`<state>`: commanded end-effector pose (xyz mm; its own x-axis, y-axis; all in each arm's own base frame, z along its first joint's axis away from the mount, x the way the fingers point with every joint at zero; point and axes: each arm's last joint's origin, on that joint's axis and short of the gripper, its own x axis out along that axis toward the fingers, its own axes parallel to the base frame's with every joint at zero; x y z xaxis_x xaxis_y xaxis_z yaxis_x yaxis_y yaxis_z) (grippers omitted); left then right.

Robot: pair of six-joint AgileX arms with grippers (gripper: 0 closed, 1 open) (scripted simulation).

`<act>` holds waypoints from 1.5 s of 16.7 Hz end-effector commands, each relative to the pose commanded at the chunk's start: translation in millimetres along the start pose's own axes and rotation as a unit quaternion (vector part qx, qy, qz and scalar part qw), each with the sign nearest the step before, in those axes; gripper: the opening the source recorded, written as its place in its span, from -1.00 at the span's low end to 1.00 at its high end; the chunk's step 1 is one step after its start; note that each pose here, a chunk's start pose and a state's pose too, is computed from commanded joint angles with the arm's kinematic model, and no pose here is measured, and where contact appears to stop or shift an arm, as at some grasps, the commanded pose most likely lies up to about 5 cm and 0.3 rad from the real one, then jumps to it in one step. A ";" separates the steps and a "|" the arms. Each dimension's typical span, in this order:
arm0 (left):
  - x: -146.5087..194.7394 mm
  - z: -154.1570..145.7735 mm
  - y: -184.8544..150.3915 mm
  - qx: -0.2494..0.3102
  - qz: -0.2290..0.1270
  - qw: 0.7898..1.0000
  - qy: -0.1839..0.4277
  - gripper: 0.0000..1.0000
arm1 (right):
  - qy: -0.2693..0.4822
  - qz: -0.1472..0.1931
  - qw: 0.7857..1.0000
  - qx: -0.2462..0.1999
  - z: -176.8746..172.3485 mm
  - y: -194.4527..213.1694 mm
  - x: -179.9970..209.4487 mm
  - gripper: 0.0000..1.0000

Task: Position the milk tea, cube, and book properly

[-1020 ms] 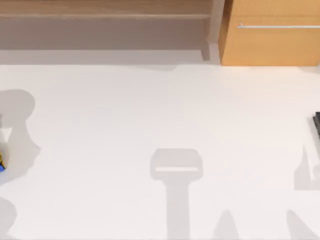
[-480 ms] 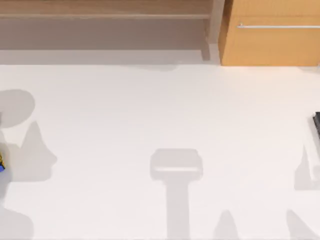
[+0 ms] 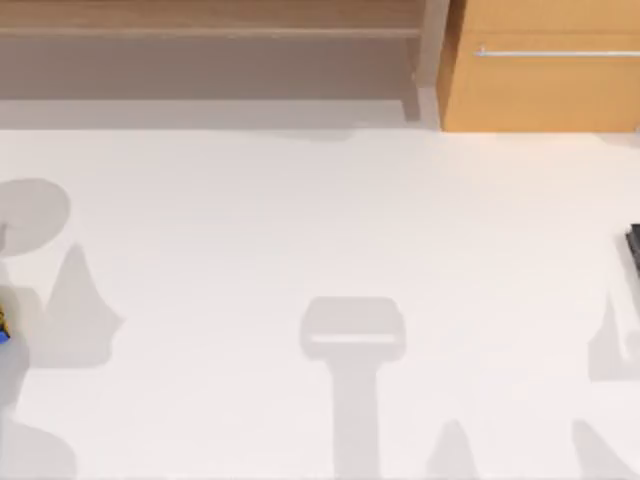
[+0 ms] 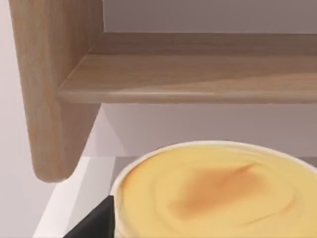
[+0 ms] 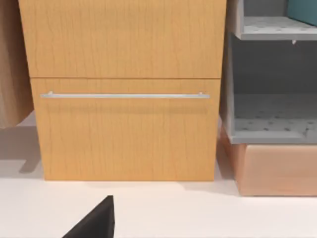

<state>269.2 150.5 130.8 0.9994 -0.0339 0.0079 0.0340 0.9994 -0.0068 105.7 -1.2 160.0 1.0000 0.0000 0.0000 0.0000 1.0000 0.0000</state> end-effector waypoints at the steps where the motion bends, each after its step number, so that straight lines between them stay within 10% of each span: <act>1: 3.7 4.7 0.3 -0.001 0.002 1.000 -0.003 1.00 | 0.000 0.000 1.000 0.000 0.0 0.0 0.0 1.00; 10: 89.0 131.0 -7.7 -0.045 0.044 0.998 -0.015 1.00 | 0.000 0.000 1.000 0.000 0.0 0.0 0.0 1.00; 16: 105.3 186.6 -44.3 -0.124 0.075 0.978 0.149 1.00 | 0.000 0.000 1.000 0.000 0.0 0.0 0.0 1.00; 25: 69.8 130.3 -77.7 -0.178 0.154 0.795 0.559 1.00 | 0.000 0.000 1.000 0.000 0.0 0.0 0.0 1.00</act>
<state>335.3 71.4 262.2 0.3368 0.0289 -0.9411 -0.4130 0.9028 -0.1200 105.7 -1.2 160.0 1.0000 0.0000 0.0000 0.0000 1.0000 0.0000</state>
